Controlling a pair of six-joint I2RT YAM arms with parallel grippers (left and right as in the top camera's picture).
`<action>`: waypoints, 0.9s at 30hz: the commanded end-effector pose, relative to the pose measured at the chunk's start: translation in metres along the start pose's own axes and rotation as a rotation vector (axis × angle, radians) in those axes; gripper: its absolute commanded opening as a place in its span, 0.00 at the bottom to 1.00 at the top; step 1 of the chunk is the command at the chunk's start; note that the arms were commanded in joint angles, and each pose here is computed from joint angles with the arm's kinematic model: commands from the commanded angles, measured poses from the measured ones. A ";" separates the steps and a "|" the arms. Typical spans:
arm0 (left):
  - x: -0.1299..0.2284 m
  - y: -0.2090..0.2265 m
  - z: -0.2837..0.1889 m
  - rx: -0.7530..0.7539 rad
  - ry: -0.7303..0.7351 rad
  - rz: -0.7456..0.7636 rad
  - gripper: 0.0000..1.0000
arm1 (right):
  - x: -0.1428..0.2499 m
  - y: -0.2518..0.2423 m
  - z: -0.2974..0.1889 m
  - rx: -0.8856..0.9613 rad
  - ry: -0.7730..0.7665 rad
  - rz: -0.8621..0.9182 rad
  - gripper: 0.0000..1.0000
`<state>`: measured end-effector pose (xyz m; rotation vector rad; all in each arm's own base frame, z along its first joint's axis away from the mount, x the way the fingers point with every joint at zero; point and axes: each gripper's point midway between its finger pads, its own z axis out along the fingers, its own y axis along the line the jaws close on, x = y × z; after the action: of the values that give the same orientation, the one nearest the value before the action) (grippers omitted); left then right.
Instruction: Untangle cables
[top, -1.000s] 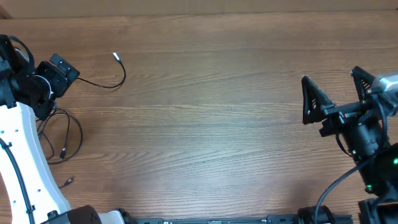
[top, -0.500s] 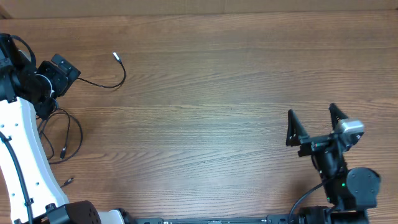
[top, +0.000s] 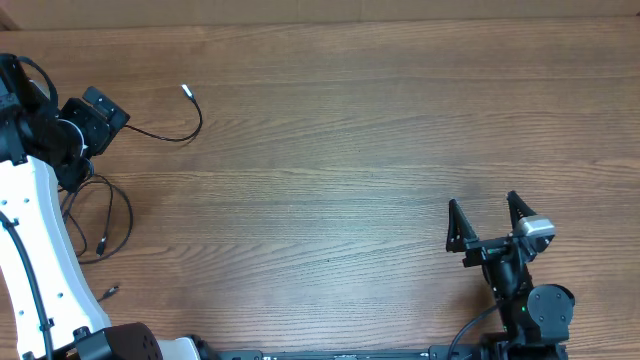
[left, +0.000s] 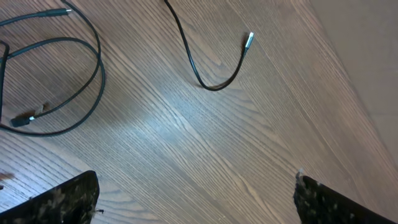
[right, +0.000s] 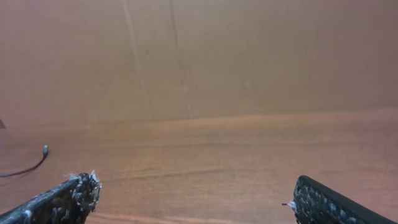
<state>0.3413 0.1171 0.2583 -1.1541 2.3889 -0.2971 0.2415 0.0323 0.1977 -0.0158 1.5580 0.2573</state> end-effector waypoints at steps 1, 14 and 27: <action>0.000 -0.005 -0.001 0.013 0.001 0.002 1.00 | 0.011 -0.005 0.001 0.019 0.011 0.024 1.00; 0.000 -0.005 -0.001 0.013 0.001 0.002 1.00 | 0.024 -0.006 0.002 0.015 0.028 0.026 1.00; 0.000 -0.005 -0.001 0.013 0.001 0.002 1.00 | 0.024 -0.006 0.002 0.015 0.028 0.026 1.00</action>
<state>0.3413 0.1171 0.2583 -1.1537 2.3890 -0.2970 0.2440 0.0326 0.1735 0.0001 1.5967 0.2709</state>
